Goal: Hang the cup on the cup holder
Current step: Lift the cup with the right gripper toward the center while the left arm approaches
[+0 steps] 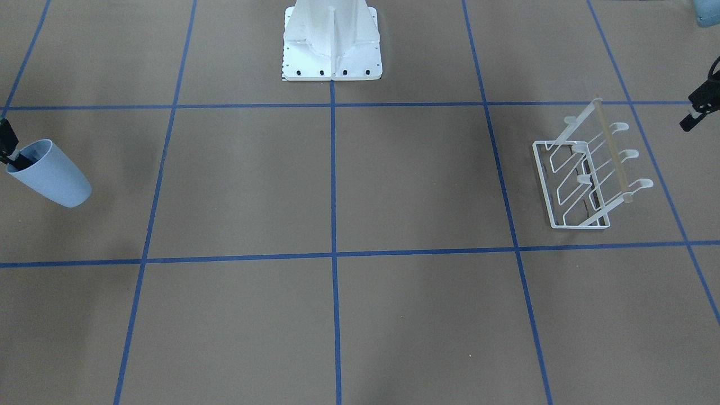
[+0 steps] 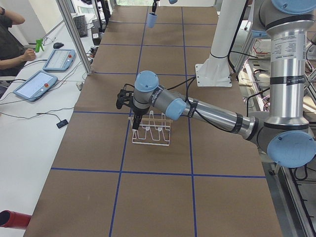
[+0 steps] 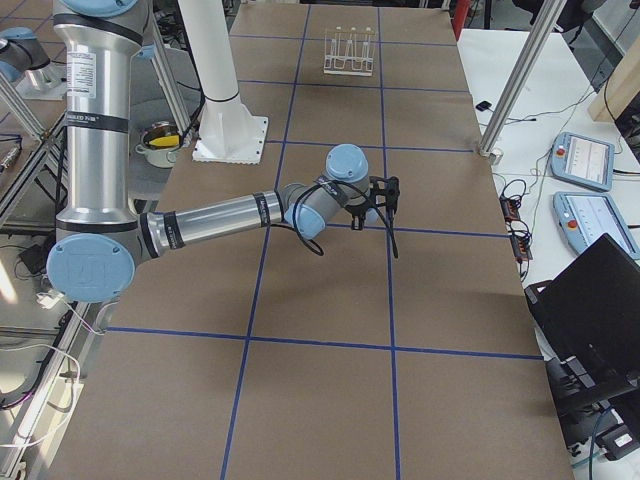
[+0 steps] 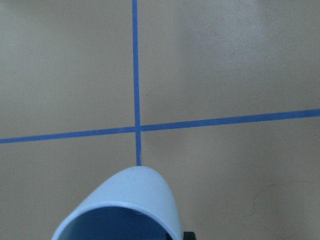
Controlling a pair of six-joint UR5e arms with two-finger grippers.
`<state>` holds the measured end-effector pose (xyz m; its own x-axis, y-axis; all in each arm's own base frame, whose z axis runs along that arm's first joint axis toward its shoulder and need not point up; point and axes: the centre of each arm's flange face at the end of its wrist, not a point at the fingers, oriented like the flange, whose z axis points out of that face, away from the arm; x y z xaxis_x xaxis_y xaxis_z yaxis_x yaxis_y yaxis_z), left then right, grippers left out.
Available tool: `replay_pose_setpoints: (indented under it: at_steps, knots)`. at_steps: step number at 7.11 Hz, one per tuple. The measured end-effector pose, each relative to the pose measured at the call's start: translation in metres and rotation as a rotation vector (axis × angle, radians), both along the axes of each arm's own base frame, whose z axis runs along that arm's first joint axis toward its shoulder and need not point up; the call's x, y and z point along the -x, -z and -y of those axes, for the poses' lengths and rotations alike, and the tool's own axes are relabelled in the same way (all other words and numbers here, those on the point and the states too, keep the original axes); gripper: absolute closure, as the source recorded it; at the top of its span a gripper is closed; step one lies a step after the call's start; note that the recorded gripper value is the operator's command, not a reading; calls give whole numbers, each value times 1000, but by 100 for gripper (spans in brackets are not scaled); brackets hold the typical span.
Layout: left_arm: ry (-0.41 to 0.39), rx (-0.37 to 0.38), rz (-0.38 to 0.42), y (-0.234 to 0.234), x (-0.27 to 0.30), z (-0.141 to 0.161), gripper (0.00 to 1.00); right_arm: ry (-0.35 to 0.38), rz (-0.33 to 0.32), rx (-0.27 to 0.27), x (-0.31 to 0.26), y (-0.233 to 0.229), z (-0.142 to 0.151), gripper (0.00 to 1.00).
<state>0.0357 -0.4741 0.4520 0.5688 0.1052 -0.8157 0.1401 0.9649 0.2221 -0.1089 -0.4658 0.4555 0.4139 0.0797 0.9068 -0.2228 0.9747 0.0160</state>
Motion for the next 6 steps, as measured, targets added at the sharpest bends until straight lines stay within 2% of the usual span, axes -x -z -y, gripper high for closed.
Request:
replay_pose_setpoints:
  at_steps: [2,4,6]
  knots:
    - [19,77,-118,68,-69,17,2,21,75,14,10,30,7,100]
    - [54,143,-282,141,-126,20,2,44,146,24,24,64,14,100]
    - [70,256,-436,206,-168,14,2,45,272,83,52,107,7,100]
